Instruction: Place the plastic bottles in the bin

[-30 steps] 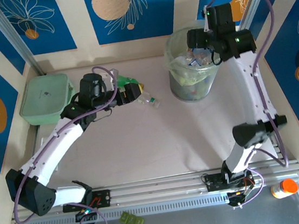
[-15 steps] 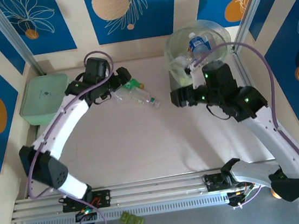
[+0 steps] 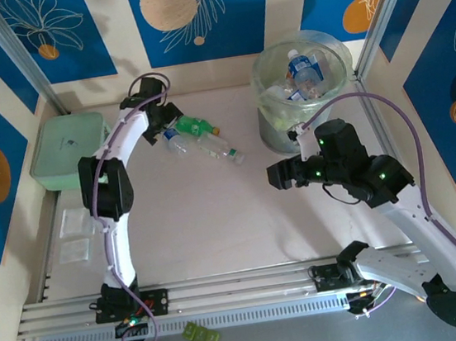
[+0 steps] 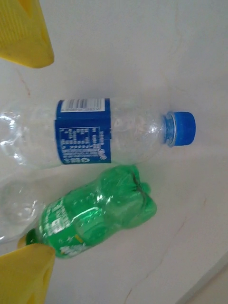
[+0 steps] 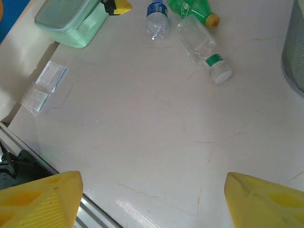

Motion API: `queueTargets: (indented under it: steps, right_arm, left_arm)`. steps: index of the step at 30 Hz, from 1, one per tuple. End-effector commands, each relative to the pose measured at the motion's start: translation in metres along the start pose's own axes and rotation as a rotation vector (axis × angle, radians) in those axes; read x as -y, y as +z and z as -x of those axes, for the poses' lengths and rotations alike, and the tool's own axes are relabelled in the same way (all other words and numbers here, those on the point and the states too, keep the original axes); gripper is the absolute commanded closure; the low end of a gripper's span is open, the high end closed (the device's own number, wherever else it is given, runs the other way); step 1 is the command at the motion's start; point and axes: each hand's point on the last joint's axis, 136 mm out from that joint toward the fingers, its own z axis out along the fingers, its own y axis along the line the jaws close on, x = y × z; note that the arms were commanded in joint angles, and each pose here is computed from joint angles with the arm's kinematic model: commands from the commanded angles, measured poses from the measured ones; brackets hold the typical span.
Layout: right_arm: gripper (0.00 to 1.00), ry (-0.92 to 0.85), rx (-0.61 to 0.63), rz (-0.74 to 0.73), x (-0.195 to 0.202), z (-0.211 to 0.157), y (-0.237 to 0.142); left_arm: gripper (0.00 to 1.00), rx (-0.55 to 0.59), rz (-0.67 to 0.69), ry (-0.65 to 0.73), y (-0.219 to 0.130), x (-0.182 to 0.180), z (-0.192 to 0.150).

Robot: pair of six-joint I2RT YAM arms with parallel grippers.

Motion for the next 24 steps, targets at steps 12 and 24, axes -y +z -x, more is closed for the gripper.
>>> queueTargets:
  steps: [12, 24]
  right_arm:
    - [0.21, 0.035, 0.007, 0.019, 0.009, -0.004, 0.005]
    - [0.2, 0.045, 0.001, 0.025, 0.009, -0.004, 0.009]
  left_arm:
    - [0.19, -0.064, 0.033, -0.008, 0.047, -0.017, -0.013]
    - [0.27, -0.095, 0.108, -0.03, 0.078, -0.047, -0.029]
